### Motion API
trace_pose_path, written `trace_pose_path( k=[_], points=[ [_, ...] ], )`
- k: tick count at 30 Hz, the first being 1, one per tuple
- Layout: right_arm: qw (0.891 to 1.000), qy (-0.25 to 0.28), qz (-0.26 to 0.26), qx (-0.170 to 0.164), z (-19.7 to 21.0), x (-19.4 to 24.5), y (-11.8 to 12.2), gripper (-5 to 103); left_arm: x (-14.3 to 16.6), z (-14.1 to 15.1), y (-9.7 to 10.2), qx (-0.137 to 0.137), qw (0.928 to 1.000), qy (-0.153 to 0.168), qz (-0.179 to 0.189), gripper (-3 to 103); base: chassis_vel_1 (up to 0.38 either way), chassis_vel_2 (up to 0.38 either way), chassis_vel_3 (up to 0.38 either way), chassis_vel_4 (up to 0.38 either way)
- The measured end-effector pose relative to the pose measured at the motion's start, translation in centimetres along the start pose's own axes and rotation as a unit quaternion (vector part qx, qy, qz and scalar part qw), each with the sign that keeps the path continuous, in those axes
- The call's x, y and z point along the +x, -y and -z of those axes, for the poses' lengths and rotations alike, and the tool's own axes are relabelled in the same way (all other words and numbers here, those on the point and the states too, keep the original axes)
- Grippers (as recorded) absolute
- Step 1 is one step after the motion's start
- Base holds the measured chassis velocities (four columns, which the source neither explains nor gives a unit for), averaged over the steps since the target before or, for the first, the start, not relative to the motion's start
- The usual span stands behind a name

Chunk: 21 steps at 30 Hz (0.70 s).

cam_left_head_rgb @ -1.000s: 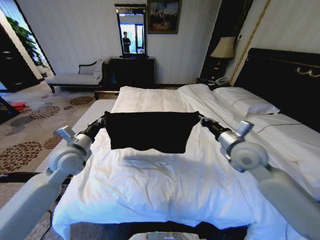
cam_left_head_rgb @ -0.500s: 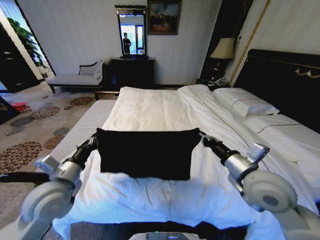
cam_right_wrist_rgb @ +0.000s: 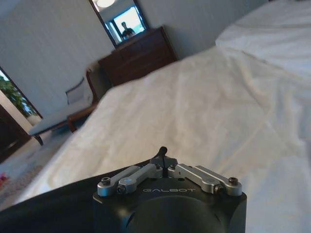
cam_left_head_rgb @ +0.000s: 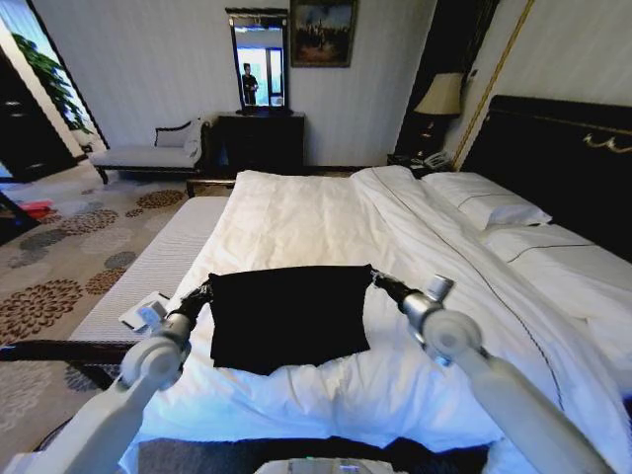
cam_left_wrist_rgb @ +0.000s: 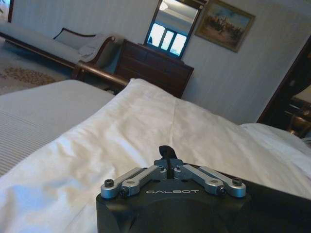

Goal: Fold the clothes on the bed.

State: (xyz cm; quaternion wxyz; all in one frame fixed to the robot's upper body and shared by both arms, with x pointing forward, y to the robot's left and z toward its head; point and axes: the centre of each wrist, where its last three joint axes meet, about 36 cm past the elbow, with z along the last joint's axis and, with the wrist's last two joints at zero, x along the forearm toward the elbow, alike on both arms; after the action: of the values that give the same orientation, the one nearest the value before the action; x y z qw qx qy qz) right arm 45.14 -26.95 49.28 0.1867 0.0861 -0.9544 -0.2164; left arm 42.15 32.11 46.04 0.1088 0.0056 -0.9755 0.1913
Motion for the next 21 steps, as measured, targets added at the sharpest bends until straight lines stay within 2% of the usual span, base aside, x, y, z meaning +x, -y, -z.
trace_pose_path(
  k=[6, 7, 11, 17, 20, 21],
  points=[
    [1.0, 0.012, -0.007, 0.024, -1.5, -4.5, 0.3, 0, -5.2, -2.0, -0.2, -0.001, 0.9999, -0.01, 0.003, 1, 0.0, 0.0, 0.0, 0.0],
    [1.0, 0.012, -0.007, 0.024, -1.5, -4.5, 0.3, 0, -5.2, -2.0, -0.2, -0.001, 0.9999, -0.01, 0.003, 1, 0.0, 0.0, 0.0, 0.0],
    [0.999, 0.019, -0.017, 0.039, -1.4, -7.8, 1.4, 0, -8.7, -3.4, -0.3, -0.012, 0.9997, -0.022, 0.004, 1, 0.0, 0.0, 0.0, 0.0],
    [0.998, 0.017, -0.028, 0.049, -1.1, -11.8, 2.3, 0, -13.2, -2.7, 1.0, -0.022, 0.9996, -0.019, -0.006, 1, 0.0, 0.0, 0.0, 0.0],
    [0.998, 0.018, -0.028, 0.051, -1.0, -12.9, 2.2, 0, -14.4, -2.3, 1.4, -0.024, 0.9995, -0.018, -0.008, 1, 0.0, 0.0, 0.0, 0.0],
    [0.998, 0.019, -0.028, 0.051, -0.8, -14.0, 2.1, 0, -15.9, -2.1, 1.5, -0.028, 0.9994, -0.018, -0.005, 1, 0.0, 0.0, 0.0, 0.0]
  ],
)
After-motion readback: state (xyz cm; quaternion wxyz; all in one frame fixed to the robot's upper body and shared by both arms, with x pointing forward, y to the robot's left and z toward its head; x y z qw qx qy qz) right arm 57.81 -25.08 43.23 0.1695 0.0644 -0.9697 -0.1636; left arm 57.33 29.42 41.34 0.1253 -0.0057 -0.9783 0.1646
